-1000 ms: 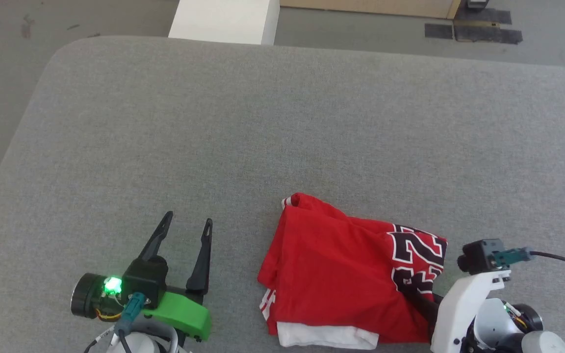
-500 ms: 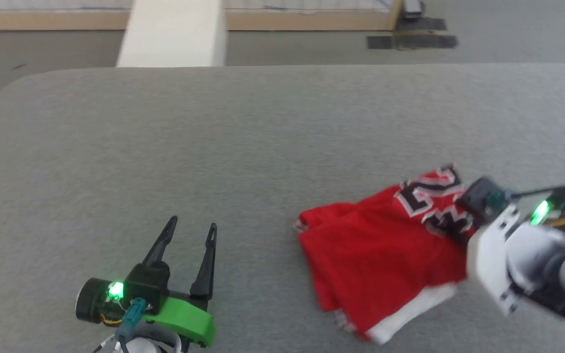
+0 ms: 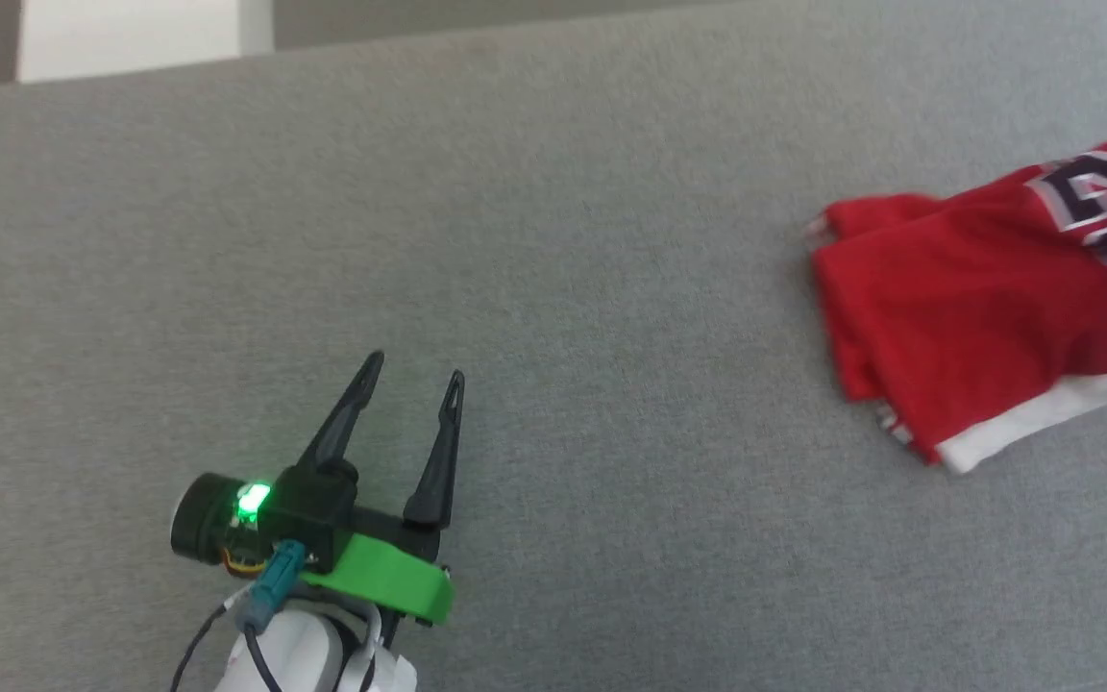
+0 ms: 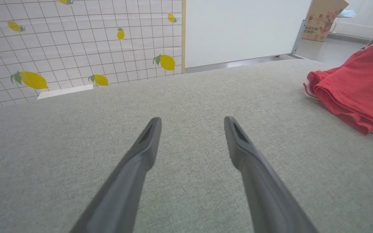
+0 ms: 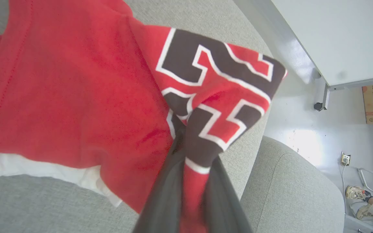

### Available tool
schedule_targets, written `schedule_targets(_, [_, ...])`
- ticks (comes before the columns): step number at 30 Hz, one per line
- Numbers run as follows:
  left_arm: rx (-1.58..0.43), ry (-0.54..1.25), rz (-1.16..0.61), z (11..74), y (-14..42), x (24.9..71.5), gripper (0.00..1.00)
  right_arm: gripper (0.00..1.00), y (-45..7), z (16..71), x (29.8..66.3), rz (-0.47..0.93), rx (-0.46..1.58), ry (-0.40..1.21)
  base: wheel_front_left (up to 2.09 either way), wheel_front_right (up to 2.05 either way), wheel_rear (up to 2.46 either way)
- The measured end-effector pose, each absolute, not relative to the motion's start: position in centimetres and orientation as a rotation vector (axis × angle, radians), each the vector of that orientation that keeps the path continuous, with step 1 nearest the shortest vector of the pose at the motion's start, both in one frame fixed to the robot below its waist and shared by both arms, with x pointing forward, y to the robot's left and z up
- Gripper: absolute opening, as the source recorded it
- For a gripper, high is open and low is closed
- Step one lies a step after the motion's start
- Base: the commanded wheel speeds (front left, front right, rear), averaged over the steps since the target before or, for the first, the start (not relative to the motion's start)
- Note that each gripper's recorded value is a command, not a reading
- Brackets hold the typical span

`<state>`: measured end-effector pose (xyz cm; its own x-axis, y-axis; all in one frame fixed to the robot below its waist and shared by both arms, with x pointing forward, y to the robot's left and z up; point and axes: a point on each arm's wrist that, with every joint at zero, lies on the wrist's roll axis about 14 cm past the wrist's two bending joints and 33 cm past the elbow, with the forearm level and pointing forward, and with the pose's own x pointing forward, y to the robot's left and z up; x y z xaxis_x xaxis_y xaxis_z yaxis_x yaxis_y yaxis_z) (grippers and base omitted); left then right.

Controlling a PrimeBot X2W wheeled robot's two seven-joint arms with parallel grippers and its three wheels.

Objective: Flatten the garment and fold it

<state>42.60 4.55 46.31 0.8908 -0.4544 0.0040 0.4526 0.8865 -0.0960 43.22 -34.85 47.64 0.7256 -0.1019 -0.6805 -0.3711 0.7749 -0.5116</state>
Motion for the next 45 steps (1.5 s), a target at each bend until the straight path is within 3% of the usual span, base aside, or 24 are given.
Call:
schedule_targets(12, [-0.122,0.060,-0.510,43.6,3.5,45.1,1.00,0.00,-48.8,45.3,41.0,-0.181,-0.717,0.908,0.00,0.00,0.00])
schedule_targets(22, [-0.102,0.104,-0.491,41.6,4.7,45.5,1.00,0.00,-50.5,42.2,40.9,-0.241,-0.701,0.947,0.00,0.00,0.00])
schedule_targets(23, [-0.099,0.104,-0.489,41.6,4.8,45.5,1.00,0.05,-50.4,42.1,41.1,-0.239,-0.699,0.939,0.00,0.00,0.00])
schedule_targets(24, [-0.097,0.104,-0.488,41.7,4.8,45.5,1.00,0.95,-50.2,42.1,41.3,-0.236,-0.697,0.932,0.00,0.00,0.00])
schedule_targets(25, [-0.094,0.101,-0.487,41.8,4.9,45.5,1.00,1.00,-50.0,42.1,41.5,-0.232,-0.694,0.918,0.00,0.00,0.00])
schedule_targets(34, [-0.088,0.055,-0.459,44.3,5.3,44.7,1.00,1.00,-48.0,46.9,43.6,-0.208,-0.666,0.736,0.00,0.00,0.00])
schedule_targets(45, [-0.068,-0.064,-0.316,50.2,9.5,43.1,1.00,1.00,-38.0,58.5,47.3,-0.031,-0.444,0.191,0.00,0.00,0.00])
